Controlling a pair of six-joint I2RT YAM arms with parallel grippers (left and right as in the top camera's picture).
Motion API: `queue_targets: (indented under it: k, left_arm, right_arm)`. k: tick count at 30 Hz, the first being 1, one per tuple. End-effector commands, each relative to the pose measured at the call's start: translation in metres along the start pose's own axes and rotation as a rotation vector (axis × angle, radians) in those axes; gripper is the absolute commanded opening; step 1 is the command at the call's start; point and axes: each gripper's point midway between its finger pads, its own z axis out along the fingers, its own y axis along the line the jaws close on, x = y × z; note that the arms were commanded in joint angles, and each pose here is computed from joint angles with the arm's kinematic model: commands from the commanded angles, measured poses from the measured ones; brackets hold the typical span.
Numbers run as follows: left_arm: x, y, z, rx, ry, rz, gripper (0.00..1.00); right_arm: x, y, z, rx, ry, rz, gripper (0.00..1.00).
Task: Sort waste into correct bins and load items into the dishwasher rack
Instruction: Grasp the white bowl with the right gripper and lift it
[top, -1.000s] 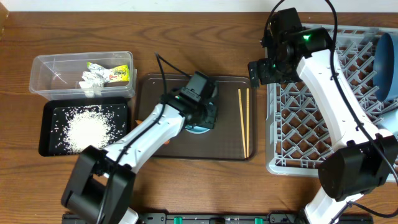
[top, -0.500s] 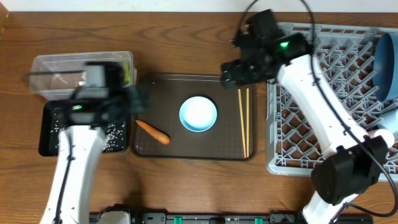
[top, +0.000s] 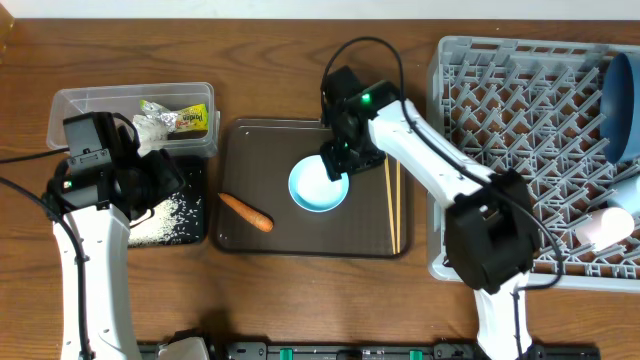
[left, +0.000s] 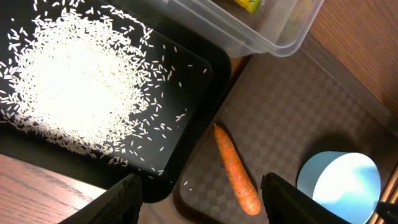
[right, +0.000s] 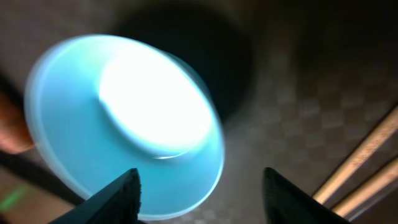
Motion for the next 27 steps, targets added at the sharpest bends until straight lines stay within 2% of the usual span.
queue_targets:
  k: [1,3,6,9,12,15,20,27]
  left_arm:
    - [-0.002,0.001,-0.001,-0.003,-0.003,-0.005,0.64]
    - [-0.001,0.001,-0.001,-0.004,0.001,-0.005,0.64]
    - [0.001,0.002,-0.001,-0.006,0.006,-0.006,0.64]
    - [0.001,0.002,-0.001,-0.007,0.009,-0.007,0.64]
    - [0.004,0.003,-0.002,-0.01,0.019,-0.009,0.64]
    - [0.005,0.003,-0.002,-0.013,0.025,-0.01,0.64]
    - [0.006,0.003,-0.002,-0.013,0.027,-0.01,0.64]
    - [0.006,0.003,-0.002,-0.013,0.027,-0.01,0.64]
  right_arm:
    - [0.007,-0.005,0.018,0.038,0.048,0.027,0.51]
    - [0.01,-0.007,0.025,0.043,0.069,0.031,0.33]
    - [0.007,-0.009,0.026,0.05,0.058,0.03,0.18]
    - [0.002,-0.011,0.026,0.065,0.038,0.026,0.17]
    - [0.003,-0.012,0.027,0.067,0.042,0.027,0.22]
    - [0.005,-0.011,0.028,0.067,0.044,0.024,0.21]
    - [0.002,-0.013,0.029,0.089,0.027,0.033,0.01]
    - [0.002,-0.014,0.029,0.091,0.029,0.034,0.01]
